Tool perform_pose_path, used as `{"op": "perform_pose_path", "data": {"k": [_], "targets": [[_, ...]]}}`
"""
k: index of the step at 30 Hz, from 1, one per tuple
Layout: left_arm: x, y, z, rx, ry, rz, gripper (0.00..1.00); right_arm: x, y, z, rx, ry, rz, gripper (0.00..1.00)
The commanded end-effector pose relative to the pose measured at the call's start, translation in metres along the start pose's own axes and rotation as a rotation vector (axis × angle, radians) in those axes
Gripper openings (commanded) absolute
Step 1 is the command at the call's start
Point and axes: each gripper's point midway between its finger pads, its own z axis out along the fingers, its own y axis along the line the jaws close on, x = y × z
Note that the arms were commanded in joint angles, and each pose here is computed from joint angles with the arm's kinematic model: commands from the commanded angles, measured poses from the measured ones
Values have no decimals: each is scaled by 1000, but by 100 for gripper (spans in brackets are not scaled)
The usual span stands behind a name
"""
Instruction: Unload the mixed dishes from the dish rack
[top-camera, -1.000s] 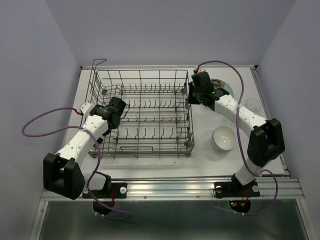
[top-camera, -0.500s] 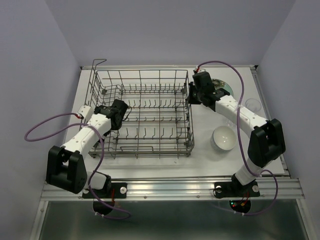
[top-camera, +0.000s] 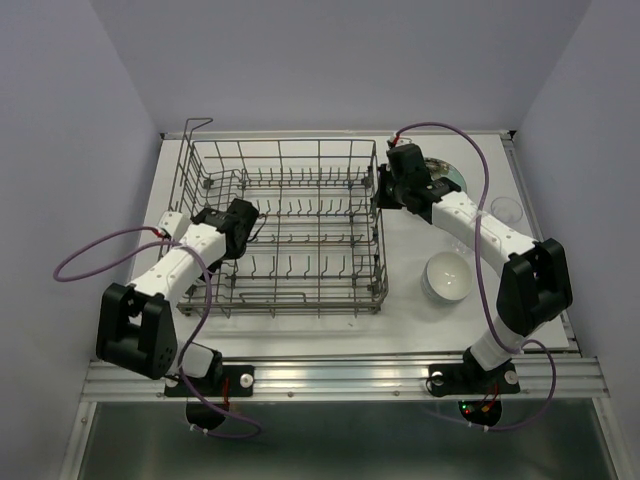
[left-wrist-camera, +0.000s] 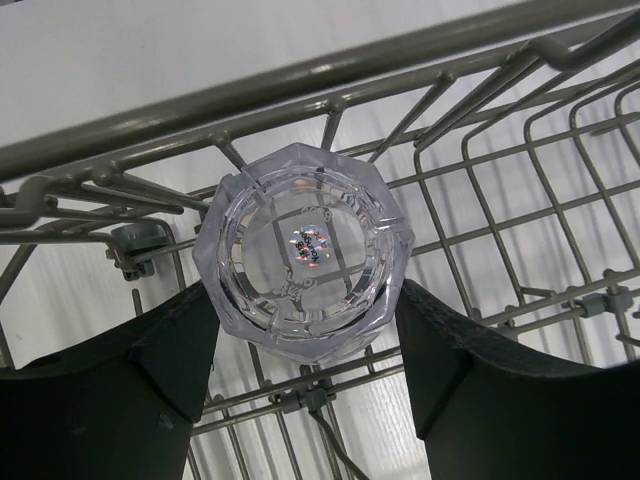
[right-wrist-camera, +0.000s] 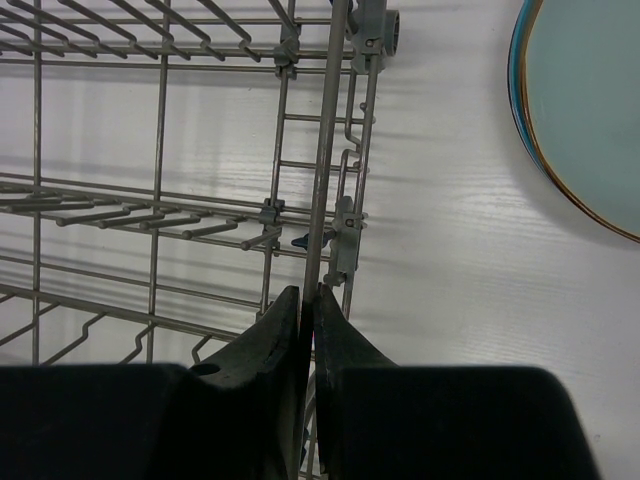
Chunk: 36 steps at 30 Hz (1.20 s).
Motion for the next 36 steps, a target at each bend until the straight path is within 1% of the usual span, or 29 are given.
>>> {"op": "perform_pose_path", "data": {"k": [1,2,3,5,8,12,13,15,17,18,20,21,22,24,25,27,31,32,34,36], "targets": [[-41,-2,-23,85,-43,-70,0,15,30,-10,-148,49,-79,1],[-50,-11,-31,127,-42,-91,0,14,31,-10,-151,47,-79,1],[-55,-14,-36,152,-42,-54,0,14,31,-10,-151,47,-79,1],[-75,-25,-52,218,-56,-83,0,13,32,-10,-154,45,-79,1],[-99,-35,-72,273,-86,-87,0,13,31,-10,-150,45,-78,1],[-115,-57,-98,358,-121,-45,0,9,32,-10,-147,36,-76,1],[-111,-65,-106,386,-116,-23,0,4,32,-12,-146,22,-74,3],[-119,-79,-124,452,-119,-8,0,-2,32,-15,-137,4,-67,7],[-122,-97,-148,556,-111,6,0,-13,34,-20,-136,-24,-59,12],[-122,-98,-154,574,-108,3,0,-16,36,-22,-139,-33,-57,14],[-127,-112,-178,688,-88,12,0,-30,41,-30,-155,-69,-51,17],[-128,-123,-192,771,-70,19,0,-34,42,-33,-156,-80,-49,19],[-130,-127,-199,814,-65,11,0,-38,44,-36,-160,-92,-46,20],[-136,-132,-213,903,-59,-15,0,-47,48,-43,-171,-115,-41,35],[-135,-131,-217,924,-45,-12,0,-49,49,-47,-178,-121,-44,40],[-132,-128,-213,906,-44,4,0,-50,51,-51,-190,-126,-44,47],[-126,-113,-189,797,-51,2,0,-51,47,-52,-175,-133,-49,52],[-120,-108,-181,769,-42,20,0,-50,46,-52,-171,-129,-69,60],[-118,-102,-169,723,-32,27,0,-57,40,-55,-134,-155,-69,64],[-109,-93,-153,668,0,36,0,-58,40,-58,-137,-161,-85,76]]}}
